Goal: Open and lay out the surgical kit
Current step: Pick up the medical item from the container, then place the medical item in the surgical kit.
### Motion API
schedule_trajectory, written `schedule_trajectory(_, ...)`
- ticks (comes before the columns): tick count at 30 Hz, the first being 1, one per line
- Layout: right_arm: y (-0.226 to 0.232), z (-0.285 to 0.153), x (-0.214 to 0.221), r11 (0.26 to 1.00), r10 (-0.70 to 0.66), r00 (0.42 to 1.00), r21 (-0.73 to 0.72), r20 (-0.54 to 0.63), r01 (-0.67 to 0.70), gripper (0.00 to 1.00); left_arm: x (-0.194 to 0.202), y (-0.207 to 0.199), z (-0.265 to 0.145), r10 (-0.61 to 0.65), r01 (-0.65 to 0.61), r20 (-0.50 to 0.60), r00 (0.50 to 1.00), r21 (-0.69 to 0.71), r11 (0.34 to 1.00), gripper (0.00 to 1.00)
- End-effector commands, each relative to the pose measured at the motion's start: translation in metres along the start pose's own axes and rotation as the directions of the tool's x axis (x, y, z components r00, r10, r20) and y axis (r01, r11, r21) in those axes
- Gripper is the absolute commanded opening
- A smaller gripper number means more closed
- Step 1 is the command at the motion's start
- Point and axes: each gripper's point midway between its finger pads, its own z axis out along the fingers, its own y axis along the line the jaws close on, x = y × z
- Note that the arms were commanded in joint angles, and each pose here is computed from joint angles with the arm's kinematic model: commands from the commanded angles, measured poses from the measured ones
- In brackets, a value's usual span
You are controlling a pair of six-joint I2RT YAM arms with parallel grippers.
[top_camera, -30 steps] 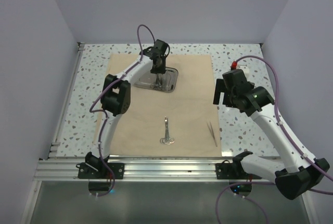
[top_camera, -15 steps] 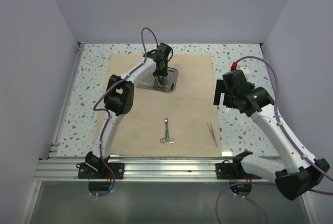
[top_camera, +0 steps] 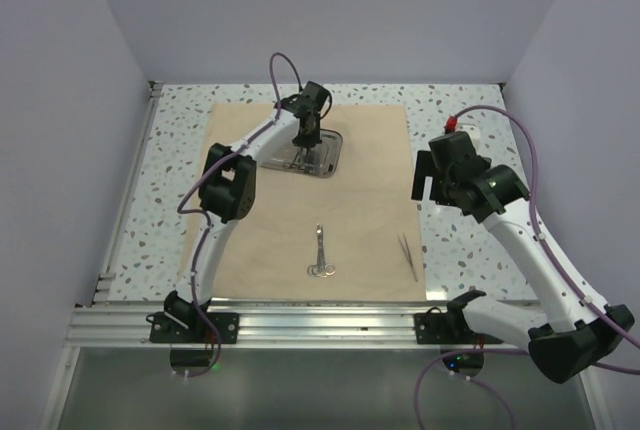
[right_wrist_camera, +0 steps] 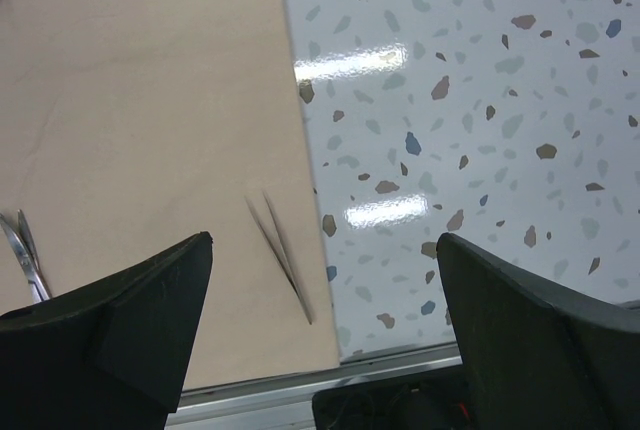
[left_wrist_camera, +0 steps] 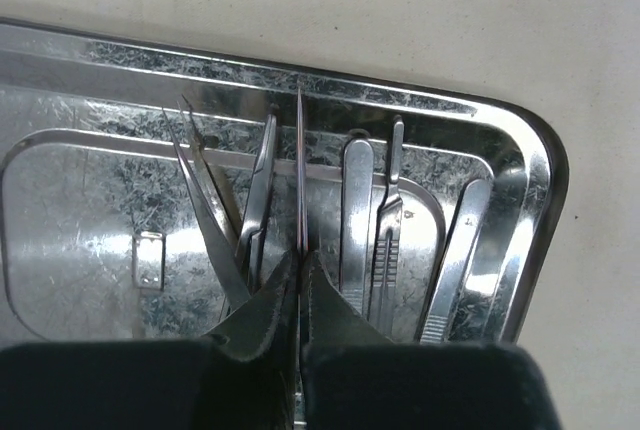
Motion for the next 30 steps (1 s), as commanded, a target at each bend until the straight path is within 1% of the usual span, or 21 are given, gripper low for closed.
schedule_trajectory(1, -0.002, -0.013, -0.021, 1.0, 0.01, 0.999, 0.0, 0.047, -0.01, 0.98, -0.027, -0.007, -0.058, -0.055, 0.052, 0.055, 0.997, 0.049, 0.997, 0.0)
schedule_trajectory(2, -0.001, -0.019, -0.026, 1.0, 0.017, 0.998, -0.011, 0.053, -0.016, 0.98, -0.037, -0.009, -0.078, -0.07, 0.064, 0.084, 0.994, 0.067, 0.996, 0.0)
schedule_trajectory(4, 0.001, -0.025, -0.03, 0.998, 0.05, 0.997, -0.028, 0.062, -0.048, 0.98, -0.034, -0.014, -0.095, -0.096, 0.09, 0.089, 0.991, 0.072, 0.993, 0.0)
schedule_trajectory(5, 0.003, -0.028, -0.03, 0.997, 0.07, 0.996, -0.041, 0.059, -0.068, 0.98, -0.036, -0.023, -0.116, -0.124, 0.114, 0.108, 0.986, 0.094, 0.989, 0.0)
schedule_trajectory(7, 0.003, -0.037, -0.031, 0.993, 0.099, 0.993, -0.064, 0.064, -0.095, 0.98, -0.017, -0.029, -0.126, -0.14, 0.133, 0.085, 0.987, 0.077, 0.988, 0.0)
schedule_trajectory(8, 0.002, -0.04, -0.027, 0.993, 0.103, 0.994, -0.068, 0.049, -0.099, 0.98, -0.016, -0.034, -0.144, -0.157, 0.148, 0.106, 0.982, 0.087, 0.985, 0.0)
schedule_trajectory(9, 0.0, -0.043, -0.026, 0.991, 0.121, 0.992, -0.067, 0.045, -0.118, 0.98, 0.001, -0.056, -0.154, -0.178, 0.167, 0.093, 0.98, 0.112, 0.98, 0.0)
schedule_trajectory(10, -0.003, -0.049, -0.025, 0.989, 0.136, 0.99, -0.07, 0.049, -0.132, 0.98, 0.024, -0.061, -0.153, -0.178, 0.172, 0.061, 0.982, 0.095, 0.981, 0.0)
schedule_trajectory(11, -0.008, -0.053, -0.02, 0.989, 0.136, 0.99, -0.055, 0.036, -0.134, 0.98, 0.033, -0.07, -0.165, -0.196, 0.189, 0.062, 0.979, 0.107, 0.976, 0.0)
schedule_trajectory(12, -0.012, -0.057, -0.018, 0.988, 0.148, 0.988, -0.048, 0.035, -0.146, 0.98, 0.055, -0.094, -0.175, -0.225, 0.218, 0.046, 0.973, 0.125, 0.968, 0.0)
schedule_trajectory(14, -0.024, -0.071, -0.013, 0.987, 0.158, 0.987, -0.032, 0.033, -0.157, 0.98, 0.093, -0.108, -0.175, -0.24, 0.238, 0.005, 0.971, 0.107, 0.965, 0.0)
schedule_trajectory(15, -0.029, -0.076, -0.012, 0.984, 0.178, 0.983, -0.025, 0.039, -0.177, 0.98, 0.117, -0.129, -0.183, -0.261, 0.261, -0.022, 0.965, 0.122, 0.957, 0.0)
schedule_trajectory(17, -0.039, -0.092, -0.006, 0.979, 0.2, 0.979, -0.035, 0.049, -0.199, 0.99, 0.15, -0.143, -0.181, -0.259, 0.263, -0.049, 0.965, 0.102, 0.96, 0.0)
schedule_trajectory(18, -0.043, -0.098, -0.004, 0.977, 0.21, 0.976, -0.038, 0.053, -0.208, 0.99, 0.171, -0.16, -0.188, -0.265, 0.271, -0.066, 0.962, 0.111, 0.956, 0.0)
schedule_trajectory(21, -0.051, -0.116, 0.006, 0.97, 0.235, 0.971, -0.078, 0.05, -0.23, 0.98, 0.207, -0.184, -0.188, -0.27, 0.28, -0.098, 0.958, 0.102, 0.955, 0.0)
schedule_trajectory(23, -0.051, -0.124, 0.015, 0.966, 0.241, 0.97, -0.107, 0.024, -0.237, 0.98, 0.221, -0.197, -0.183, -0.267, 0.277, -0.11, 0.958, 0.099, 0.956, 0.0)
schedule_trajectory(24, -0.053, -0.129, 0.018, 0.962, 0.248, 0.968, -0.122, 0.026, -0.244, 0.98, 0.23, -0.202, -0.182, -0.263, 0.274, -0.112, 0.958, 0.098, 0.957, 0.04)
schedule_trajectory(26, -0.054, -0.135, 0.024, 0.961, 0.243, 0.97, -0.14, 0.013, -0.239, 0.98, 0.239, -0.213, -0.173, -0.255, 0.268, -0.133, 0.958, 0.097, 0.958, 0.06)
schedule_trajectory(28, -0.058, -0.141, 0.026, 0.961, 0.24, 0.971, -0.148, 0.021, -0.234, 0.98, 0.245, -0.223, -0.172, -0.25, 0.267, -0.147, 0.957, 0.106, 0.958, 0.14)
schedule_trajectory(29, -0.061, -0.142, 0.028, 0.965, 0.229, 0.973, -0.14, 0.021, -0.224, 0.98, 0.253, -0.226, -0.167, -0.243, 0.26, -0.162, 0.956, 0.099, 0.96, 0.18)
schedule_trajectory(30, -0.063, -0.144, 0.028, 0.965, 0.227, 0.974, -0.138, 0.025, -0.221, 0.98, 0.256, -0.23, -0.167, -0.242, 0.262, -0.168, 0.956, 0.109, 0.959, 0.3)
